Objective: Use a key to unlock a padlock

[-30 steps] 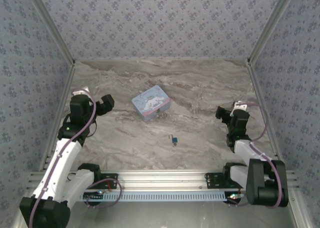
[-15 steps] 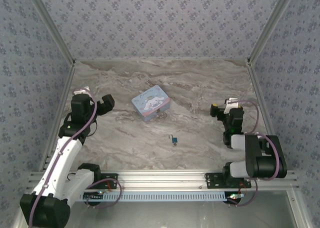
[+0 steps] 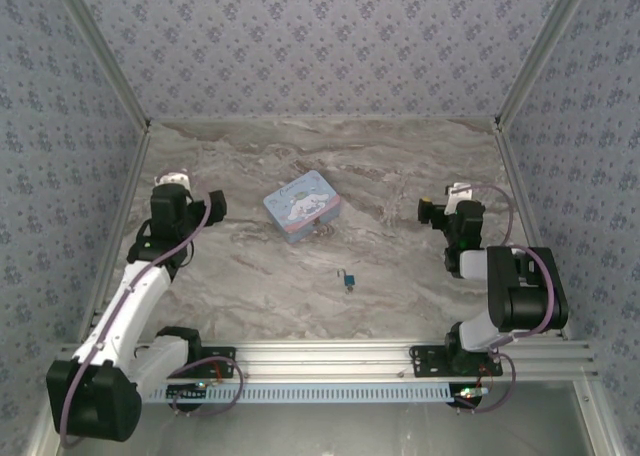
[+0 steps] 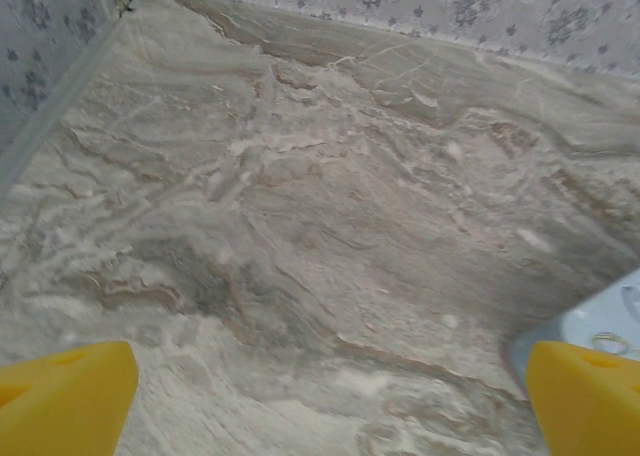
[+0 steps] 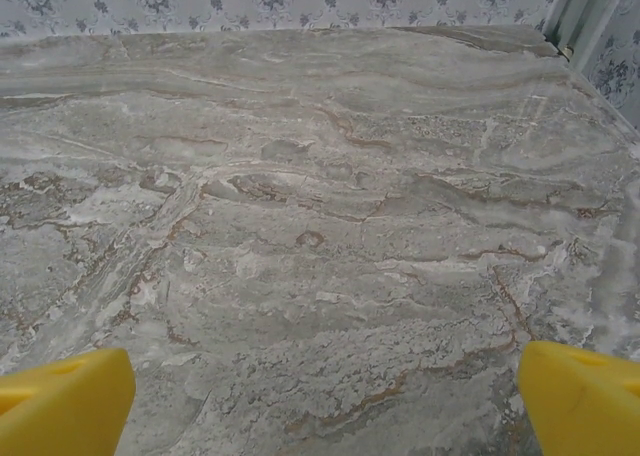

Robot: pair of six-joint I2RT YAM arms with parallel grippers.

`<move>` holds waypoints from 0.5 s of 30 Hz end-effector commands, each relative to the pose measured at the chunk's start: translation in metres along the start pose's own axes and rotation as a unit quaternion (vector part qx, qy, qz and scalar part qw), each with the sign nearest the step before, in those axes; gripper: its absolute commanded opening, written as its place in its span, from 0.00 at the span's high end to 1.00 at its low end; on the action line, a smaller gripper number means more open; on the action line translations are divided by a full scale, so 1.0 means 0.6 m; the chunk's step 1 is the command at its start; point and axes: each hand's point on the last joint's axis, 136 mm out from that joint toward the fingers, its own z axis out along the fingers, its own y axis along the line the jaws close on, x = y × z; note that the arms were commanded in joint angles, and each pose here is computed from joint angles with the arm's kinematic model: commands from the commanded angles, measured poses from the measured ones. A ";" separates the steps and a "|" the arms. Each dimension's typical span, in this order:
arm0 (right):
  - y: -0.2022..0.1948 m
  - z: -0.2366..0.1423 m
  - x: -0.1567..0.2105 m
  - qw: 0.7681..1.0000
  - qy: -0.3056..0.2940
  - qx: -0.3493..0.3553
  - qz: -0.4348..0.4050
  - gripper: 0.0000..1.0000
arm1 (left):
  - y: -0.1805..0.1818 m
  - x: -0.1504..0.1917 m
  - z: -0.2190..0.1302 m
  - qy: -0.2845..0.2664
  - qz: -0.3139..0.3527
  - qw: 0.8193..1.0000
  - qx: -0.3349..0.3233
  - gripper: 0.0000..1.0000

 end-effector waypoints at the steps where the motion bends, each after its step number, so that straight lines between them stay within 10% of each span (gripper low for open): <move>1: -0.003 0.003 0.016 1.000 0.021 0.001 0.000 0.00 | 0.017 -0.009 0.032 -0.036 0.063 0.997 -0.028 0.01; 15: -0.002 0.003 0.016 1.000 0.021 0.003 -0.001 0.00 | 0.037 0.041 0.144 -0.073 0.074 0.995 0.002 0.01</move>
